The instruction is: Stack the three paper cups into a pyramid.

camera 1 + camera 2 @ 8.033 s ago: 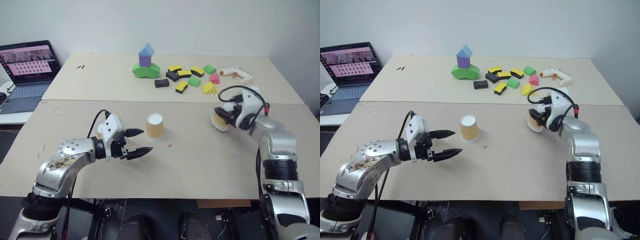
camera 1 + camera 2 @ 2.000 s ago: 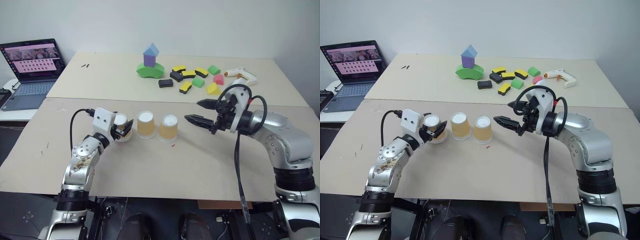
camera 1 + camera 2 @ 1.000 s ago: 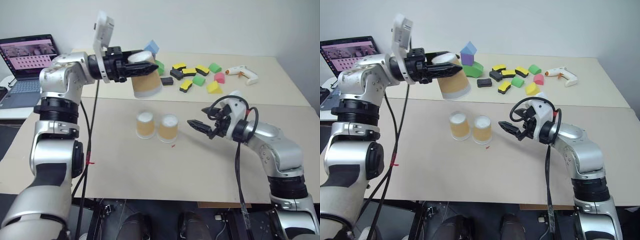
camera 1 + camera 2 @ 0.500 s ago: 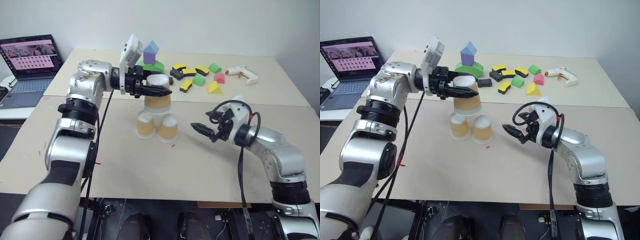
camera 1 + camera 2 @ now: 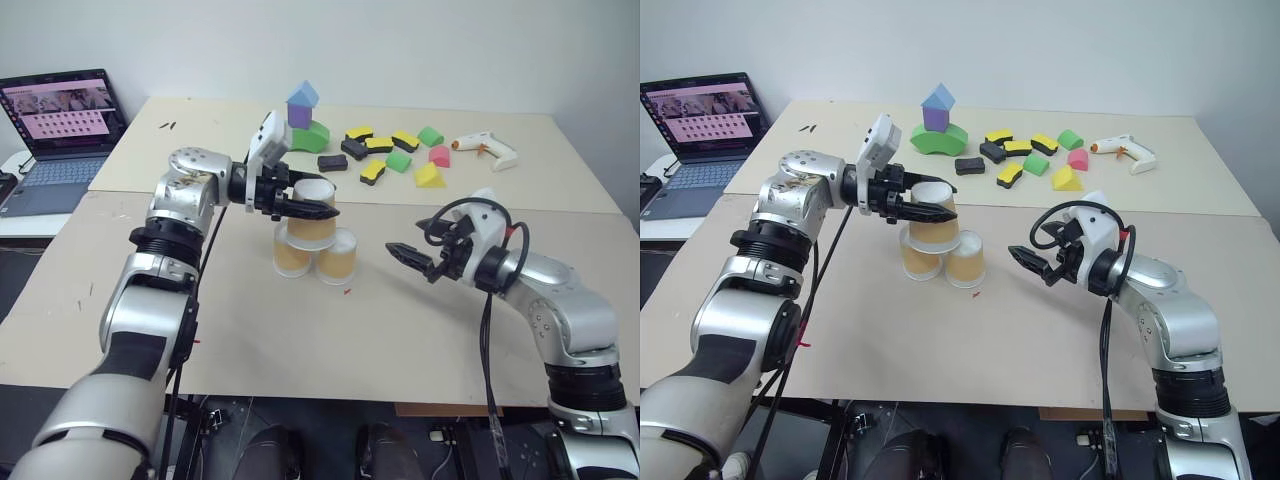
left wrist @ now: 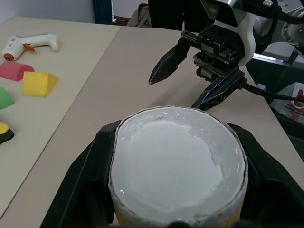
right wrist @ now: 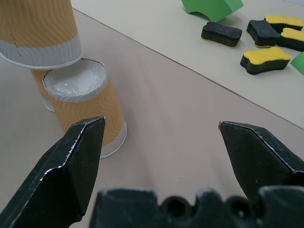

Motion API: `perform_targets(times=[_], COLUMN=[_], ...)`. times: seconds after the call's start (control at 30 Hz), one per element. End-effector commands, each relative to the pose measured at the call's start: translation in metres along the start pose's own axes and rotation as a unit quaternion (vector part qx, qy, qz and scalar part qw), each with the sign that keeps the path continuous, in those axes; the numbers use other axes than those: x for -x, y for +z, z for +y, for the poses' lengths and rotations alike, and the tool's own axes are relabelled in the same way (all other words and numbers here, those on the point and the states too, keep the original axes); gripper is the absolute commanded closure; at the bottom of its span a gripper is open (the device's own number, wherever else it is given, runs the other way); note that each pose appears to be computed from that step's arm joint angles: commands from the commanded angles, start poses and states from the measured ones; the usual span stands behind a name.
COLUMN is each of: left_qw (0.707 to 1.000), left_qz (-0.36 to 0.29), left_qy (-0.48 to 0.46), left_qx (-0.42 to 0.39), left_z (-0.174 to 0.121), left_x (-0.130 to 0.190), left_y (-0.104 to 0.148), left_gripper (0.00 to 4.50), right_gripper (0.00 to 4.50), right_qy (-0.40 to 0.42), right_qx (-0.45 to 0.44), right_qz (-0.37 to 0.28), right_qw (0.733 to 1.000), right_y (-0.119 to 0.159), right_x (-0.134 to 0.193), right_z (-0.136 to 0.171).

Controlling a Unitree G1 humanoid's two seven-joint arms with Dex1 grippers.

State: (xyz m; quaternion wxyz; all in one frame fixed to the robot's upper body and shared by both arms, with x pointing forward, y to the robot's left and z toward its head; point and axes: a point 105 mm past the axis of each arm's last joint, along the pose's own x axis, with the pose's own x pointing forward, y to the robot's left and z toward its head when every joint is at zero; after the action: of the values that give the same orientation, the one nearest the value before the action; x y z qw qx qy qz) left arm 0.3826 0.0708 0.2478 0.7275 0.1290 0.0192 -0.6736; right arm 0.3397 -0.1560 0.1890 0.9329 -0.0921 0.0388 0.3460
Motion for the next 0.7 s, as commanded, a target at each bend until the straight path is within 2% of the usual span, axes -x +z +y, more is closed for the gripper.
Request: perform_targets(times=[0.03,0.4,0.7], left_qw=[1.0,0.999,0.999], left_qz=[-0.008,-0.022,-0.003], left_qy=[0.002,0.019,0.025], left_qx=[-0.024,-0.037,-0.037], left_z=[0.0,0.006,0.006], left_x=[-0.001,0.001,-0.001], left_y=[0.011,0.024,0.009], left_gripper=[1.84,1.84,1.84], right_gripper=[0.0,0.0,0.0], right_qy=[-0.005,0.0,0.0], right_qx=[0.024,0.022,0.022], right_qz=[-0.025,-0.023,-0.025], right_qw=[0.999,0.999,0.999], right_y=[0.016,0.015,0.016], right_x=[0.008,0.006,0.007], right_z=[-0.002,0.0,0.001])
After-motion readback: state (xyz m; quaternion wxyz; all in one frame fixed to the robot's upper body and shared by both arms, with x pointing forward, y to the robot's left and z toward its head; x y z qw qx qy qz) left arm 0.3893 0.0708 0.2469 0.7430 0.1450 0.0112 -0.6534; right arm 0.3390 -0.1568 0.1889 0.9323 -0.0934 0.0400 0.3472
